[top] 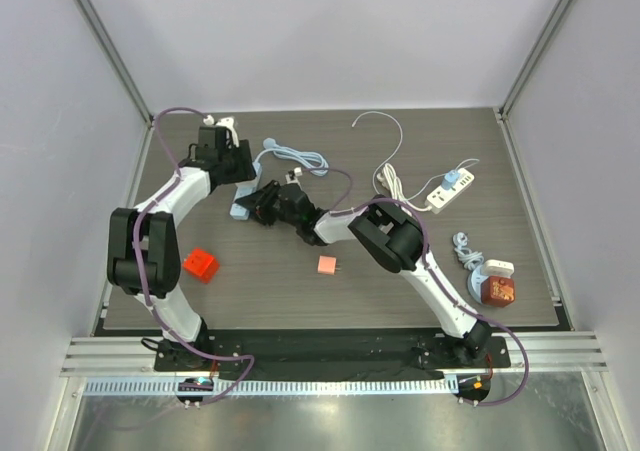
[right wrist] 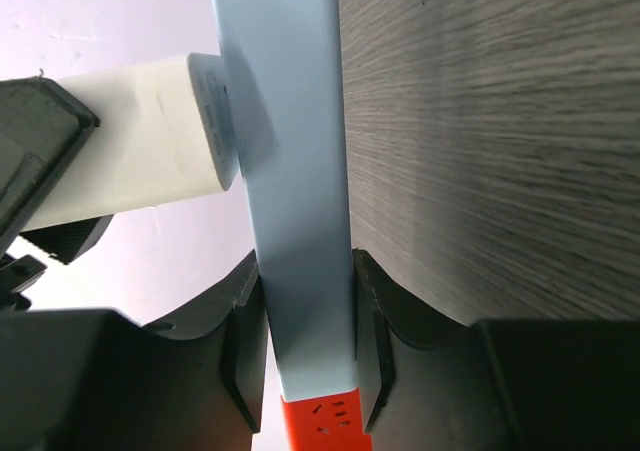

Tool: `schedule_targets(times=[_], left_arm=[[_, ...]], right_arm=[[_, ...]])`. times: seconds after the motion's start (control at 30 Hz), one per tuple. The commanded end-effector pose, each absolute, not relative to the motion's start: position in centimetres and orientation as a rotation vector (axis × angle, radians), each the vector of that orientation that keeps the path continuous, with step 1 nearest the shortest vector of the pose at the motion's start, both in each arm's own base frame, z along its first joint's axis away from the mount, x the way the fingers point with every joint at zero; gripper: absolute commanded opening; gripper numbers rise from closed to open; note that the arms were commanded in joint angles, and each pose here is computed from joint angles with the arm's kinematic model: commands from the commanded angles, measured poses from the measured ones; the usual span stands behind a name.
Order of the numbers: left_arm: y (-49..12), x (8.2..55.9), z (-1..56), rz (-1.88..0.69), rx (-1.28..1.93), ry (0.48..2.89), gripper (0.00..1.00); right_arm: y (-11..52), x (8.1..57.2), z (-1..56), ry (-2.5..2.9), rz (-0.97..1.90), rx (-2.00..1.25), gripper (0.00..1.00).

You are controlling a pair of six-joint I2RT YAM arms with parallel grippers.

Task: Pull the plug off the socket

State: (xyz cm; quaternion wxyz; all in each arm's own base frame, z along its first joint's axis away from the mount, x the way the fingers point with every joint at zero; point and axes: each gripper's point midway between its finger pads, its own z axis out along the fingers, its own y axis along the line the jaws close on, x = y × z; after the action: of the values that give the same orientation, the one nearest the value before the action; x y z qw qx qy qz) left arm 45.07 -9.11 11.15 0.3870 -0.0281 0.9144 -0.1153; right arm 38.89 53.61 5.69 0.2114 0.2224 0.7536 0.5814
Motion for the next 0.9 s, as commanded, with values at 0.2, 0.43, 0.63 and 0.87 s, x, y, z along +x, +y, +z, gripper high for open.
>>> schedule_targets(times=[0.2,0.43,0.63,0.87], left_arm=[[-9.9,46.0,20.3,-0.326,-0.127,2.119,0.0],[-13.3,46.2,20.6,-0.618,-0.09,2.086,0.0],[-13.2,46.4,21.1,-0.643,-0.107,2.06,0.0],[-10.1,46.2,21.4,-0.438,-0.185,2.086,0.0]], right_arm=[[48.9,39.8,-4.9,2.322,1.147,0.753,0.01],[49.1,39.9,-4.7,2.311,1.188,0.774,0.01],[48.9,39.9,-4.8,2.293,1.243,0.791,0.01],[49.2,40.3,-4.7,2.27,1.275,0.804,0.01]])
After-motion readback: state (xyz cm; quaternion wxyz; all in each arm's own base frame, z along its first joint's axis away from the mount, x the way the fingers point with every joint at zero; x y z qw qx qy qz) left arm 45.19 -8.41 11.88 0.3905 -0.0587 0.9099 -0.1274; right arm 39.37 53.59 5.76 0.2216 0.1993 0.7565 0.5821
